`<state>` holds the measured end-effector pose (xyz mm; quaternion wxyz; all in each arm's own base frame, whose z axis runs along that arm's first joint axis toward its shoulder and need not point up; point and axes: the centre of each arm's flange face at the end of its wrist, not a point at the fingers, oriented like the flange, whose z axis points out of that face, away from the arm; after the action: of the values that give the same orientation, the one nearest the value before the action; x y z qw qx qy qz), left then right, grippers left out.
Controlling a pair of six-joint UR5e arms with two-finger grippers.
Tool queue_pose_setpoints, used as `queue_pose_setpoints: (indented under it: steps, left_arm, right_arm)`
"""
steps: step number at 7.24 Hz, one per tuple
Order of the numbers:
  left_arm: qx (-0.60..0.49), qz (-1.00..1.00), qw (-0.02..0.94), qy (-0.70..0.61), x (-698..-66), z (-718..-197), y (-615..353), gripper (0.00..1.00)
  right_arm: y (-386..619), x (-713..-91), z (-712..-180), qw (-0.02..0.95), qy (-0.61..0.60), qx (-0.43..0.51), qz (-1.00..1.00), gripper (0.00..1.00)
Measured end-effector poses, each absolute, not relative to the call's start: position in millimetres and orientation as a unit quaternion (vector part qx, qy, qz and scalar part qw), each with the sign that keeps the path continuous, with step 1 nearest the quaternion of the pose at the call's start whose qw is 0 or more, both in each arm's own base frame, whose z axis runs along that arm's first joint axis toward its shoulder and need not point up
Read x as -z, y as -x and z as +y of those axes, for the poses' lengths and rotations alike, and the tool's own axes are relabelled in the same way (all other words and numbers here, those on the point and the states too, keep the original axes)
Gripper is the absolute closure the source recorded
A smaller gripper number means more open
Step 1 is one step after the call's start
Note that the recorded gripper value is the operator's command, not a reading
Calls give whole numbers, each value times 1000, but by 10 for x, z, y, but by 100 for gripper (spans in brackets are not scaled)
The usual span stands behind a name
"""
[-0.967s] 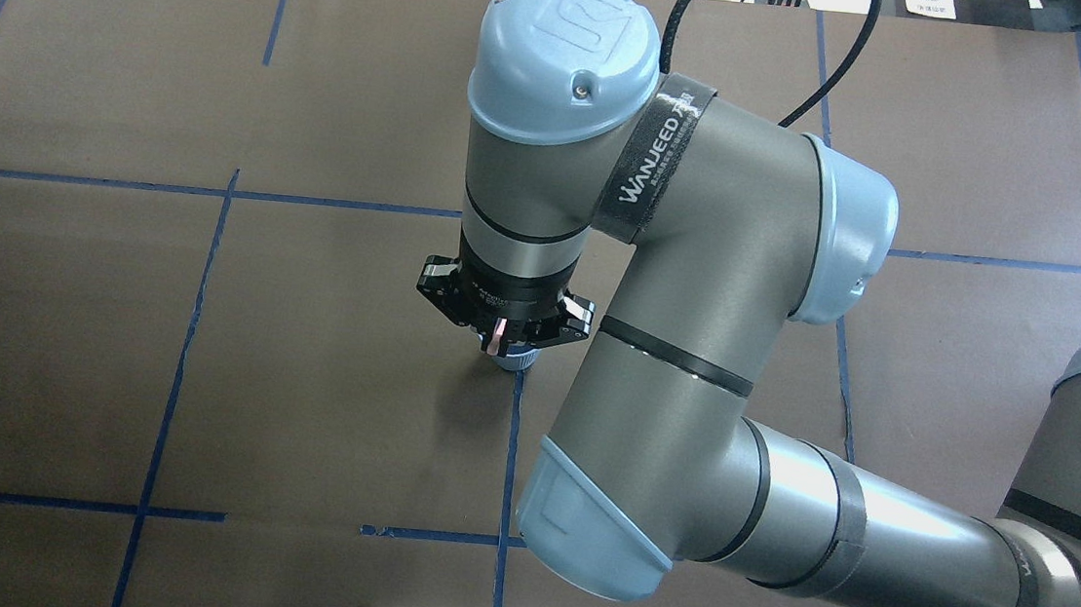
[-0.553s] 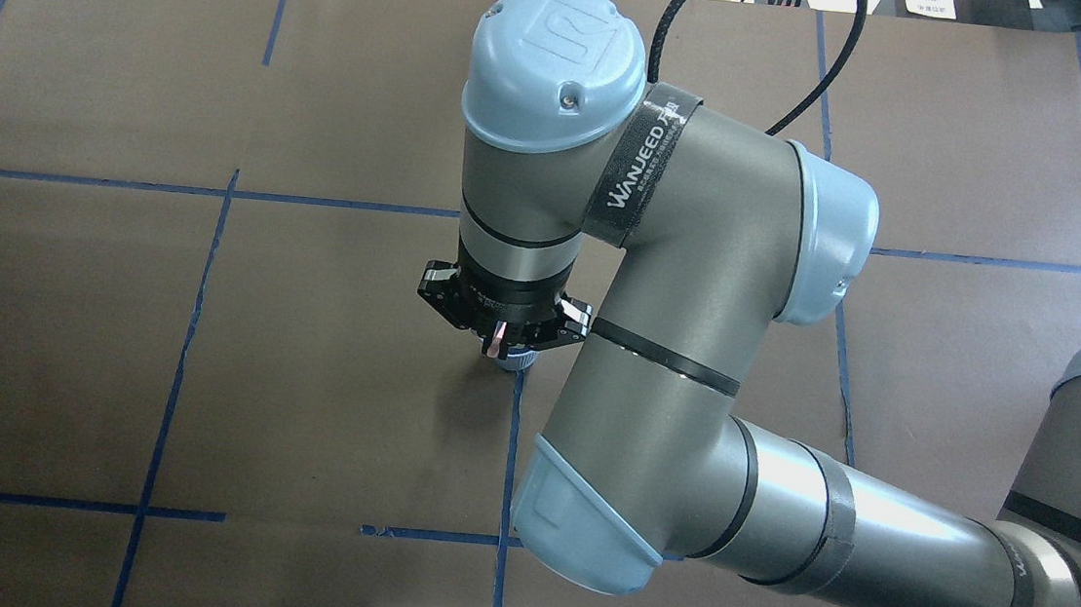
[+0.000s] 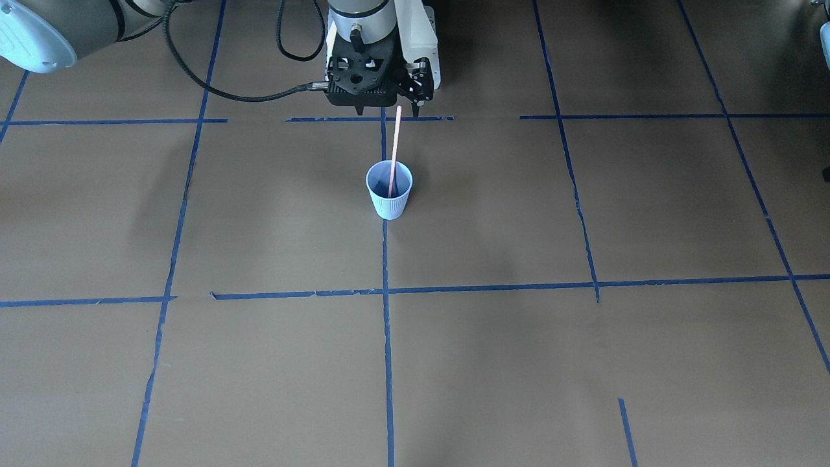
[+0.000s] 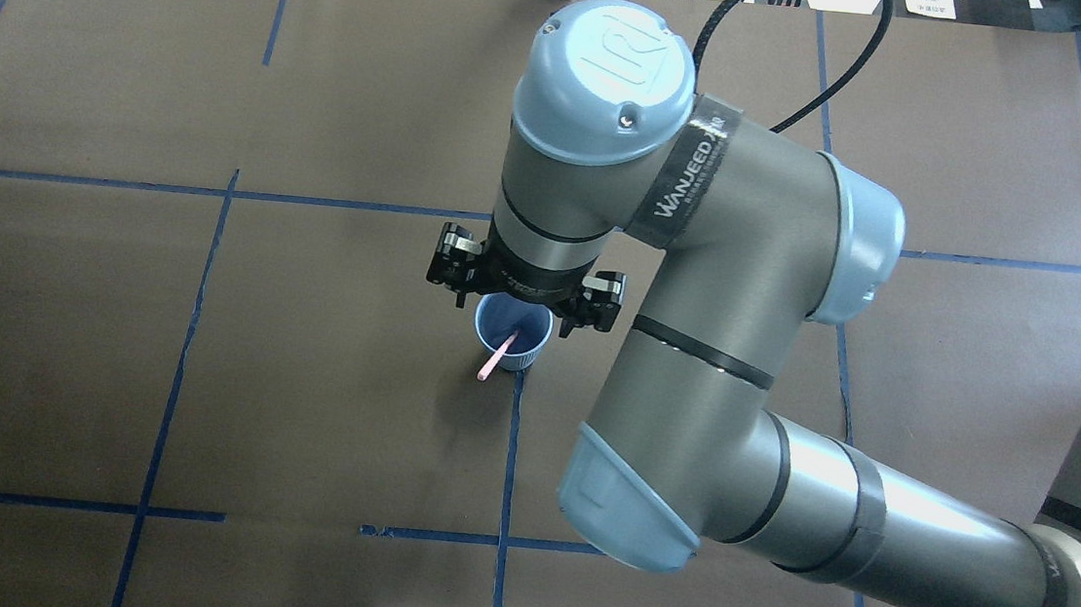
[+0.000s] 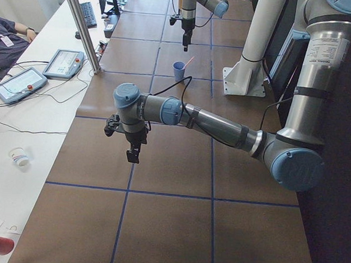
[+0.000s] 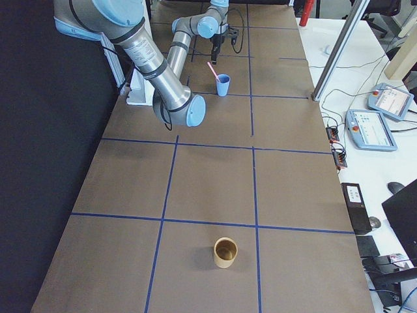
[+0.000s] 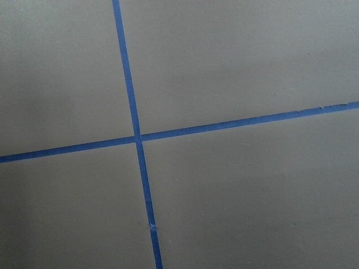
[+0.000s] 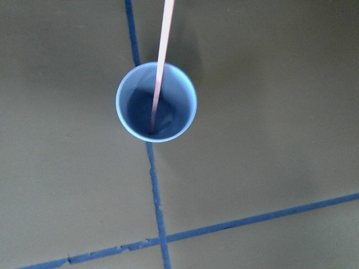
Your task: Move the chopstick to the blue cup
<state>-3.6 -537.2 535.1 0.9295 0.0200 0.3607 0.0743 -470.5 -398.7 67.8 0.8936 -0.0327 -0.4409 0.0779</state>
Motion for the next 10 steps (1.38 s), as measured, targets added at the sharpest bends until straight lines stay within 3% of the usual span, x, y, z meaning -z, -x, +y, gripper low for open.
queue_pose_setpoints:
  steps: [3, 6, 10]
  left_arm:
    - [-79, 381, 921, -14, -5556, -5319, 172, 0]
    - [-77, 392, 917, -16, -5872, -5210, 517, 0]
    - [-63, 412, 909, -13, -6364, -4799, 614, 0]
  right_arm:
    - [3660, -1426, -4095, 891, -35, -101, -442, 0]
    - [2555, -2647, -4407, 912, -99, -39, -395, 0]
    - [704, -4450, -4937, 918, -50, 30, -392, 0]
